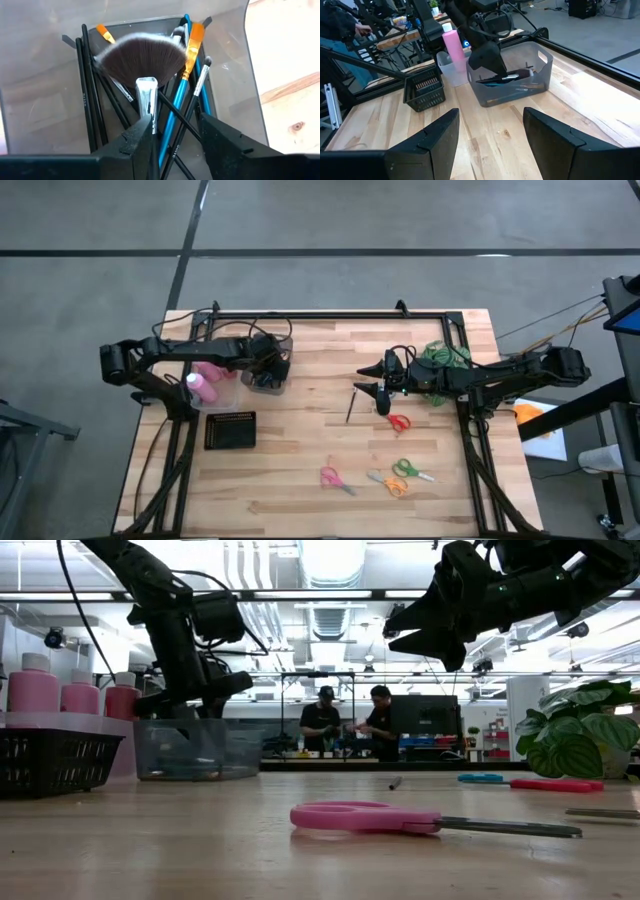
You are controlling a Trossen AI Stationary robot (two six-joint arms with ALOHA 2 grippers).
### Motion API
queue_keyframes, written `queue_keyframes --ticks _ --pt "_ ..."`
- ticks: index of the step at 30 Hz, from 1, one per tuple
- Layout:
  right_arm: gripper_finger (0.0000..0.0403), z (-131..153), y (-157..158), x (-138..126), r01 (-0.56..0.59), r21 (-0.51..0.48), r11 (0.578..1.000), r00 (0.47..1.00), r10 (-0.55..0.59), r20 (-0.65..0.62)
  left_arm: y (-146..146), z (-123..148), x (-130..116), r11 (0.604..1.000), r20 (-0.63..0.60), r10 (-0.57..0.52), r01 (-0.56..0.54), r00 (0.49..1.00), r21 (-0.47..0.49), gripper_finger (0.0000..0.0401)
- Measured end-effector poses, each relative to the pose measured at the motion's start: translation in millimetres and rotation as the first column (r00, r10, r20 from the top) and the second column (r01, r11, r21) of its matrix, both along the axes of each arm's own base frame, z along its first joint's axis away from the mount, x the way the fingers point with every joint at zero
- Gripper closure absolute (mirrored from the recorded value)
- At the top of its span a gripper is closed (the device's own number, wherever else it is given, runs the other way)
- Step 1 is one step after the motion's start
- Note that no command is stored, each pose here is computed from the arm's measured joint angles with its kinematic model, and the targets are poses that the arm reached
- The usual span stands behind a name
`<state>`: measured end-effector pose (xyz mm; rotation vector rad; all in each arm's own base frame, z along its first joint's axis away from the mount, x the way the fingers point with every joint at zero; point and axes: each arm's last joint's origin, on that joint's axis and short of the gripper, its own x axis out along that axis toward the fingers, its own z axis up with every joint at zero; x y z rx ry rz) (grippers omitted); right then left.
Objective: Pick & Place Paint Supplies
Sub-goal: Put the black brush into the black bin
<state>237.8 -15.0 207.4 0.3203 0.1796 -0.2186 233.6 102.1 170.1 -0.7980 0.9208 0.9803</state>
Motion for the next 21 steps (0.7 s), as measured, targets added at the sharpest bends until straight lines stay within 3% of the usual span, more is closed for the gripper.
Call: queue_keyframes --ticks 10,15,21 --pt "0.0186 0 0 0 0.0 0.0 1.0 1.0 0.0 0.0 1 5 4 0.999 0.019 -0.053 0.053 0.998 0.009 0.0235" --pt "0.0186 0 0 0 0.0 0.0 1.0 1.0 0.0 0.0 2 20 11 0.981 0.05 -0.19 0.188 0.98 0.045 0.0236" --pt "0.0186 0 0 0 0.0 0.0 1.0 1.0 0.0 0.0 1 44 20 0.926 0.204 -0.362 0.324 0.91 0.195 0.0236"
